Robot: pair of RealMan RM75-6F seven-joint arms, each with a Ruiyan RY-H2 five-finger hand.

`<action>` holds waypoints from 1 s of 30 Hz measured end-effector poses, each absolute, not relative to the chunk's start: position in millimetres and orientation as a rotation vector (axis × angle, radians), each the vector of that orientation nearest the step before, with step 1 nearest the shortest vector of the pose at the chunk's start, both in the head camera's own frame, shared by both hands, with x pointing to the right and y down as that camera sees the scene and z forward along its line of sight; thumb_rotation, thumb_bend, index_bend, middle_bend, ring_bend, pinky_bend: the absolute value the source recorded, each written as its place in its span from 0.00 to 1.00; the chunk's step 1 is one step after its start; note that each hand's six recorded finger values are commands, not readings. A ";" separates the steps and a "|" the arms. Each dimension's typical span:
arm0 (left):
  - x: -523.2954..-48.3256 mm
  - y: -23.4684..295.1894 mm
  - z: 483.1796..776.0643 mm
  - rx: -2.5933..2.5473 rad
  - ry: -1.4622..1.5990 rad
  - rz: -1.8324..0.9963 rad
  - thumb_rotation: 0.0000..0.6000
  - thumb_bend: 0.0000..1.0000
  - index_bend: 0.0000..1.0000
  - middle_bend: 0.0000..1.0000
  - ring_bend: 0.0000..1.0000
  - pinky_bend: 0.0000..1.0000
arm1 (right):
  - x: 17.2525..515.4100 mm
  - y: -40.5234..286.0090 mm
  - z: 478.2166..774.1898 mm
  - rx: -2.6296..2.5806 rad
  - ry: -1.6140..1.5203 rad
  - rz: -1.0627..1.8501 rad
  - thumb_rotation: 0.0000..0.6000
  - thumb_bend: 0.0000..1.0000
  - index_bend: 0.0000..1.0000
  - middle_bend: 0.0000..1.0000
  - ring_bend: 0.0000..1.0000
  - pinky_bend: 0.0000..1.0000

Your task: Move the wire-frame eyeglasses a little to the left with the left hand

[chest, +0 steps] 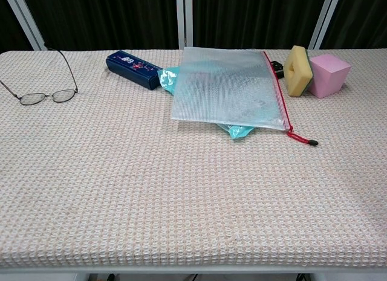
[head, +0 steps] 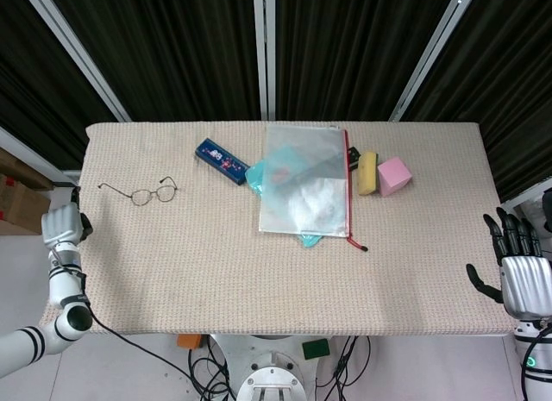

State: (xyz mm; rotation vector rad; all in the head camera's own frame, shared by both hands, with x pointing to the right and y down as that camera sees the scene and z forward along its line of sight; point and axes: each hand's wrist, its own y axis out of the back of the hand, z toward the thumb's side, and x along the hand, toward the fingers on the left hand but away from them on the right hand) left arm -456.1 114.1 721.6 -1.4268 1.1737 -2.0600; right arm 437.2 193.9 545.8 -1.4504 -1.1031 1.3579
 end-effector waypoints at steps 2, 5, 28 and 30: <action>-444.5 109.3 729.3 -1.452 1.187 -2.025 1.00 0.76 0.00 0.98 0.93 0.98 | 436.6 193.8 546.1 -1.451 -1.100 1.360 1.00 0.34 0.00 0.00 0.00 0.00; -431.0 101.0 737.6 -1.476 1.188 -2.000 1.00 0.76 0.00 0.98 0.93 0.98 | 435.9 193.8 547.2 -1.455 -1.096 1.363 1.00 0.34 0.00 0.00 0.00 0.00; -347.5 100.0 783.8 -1.552 0.894 -1.951 1.00 0.77 0.00 0.98 0.93 0.97 | 445.2 194.5 553.6 -1.456 -1.094 1.404 1.00 0.34 0.00 0.00 0.00 0.00; -347.2 100.3 785.2 -1.553 0.894 -1.954 1.00 0.77 0.00 0.98 0.93 0.97 | 445.8 194.5 553.5 -1.456 -1.097 1.404 1.00 0.34 0.00 0.00 0.00 0.00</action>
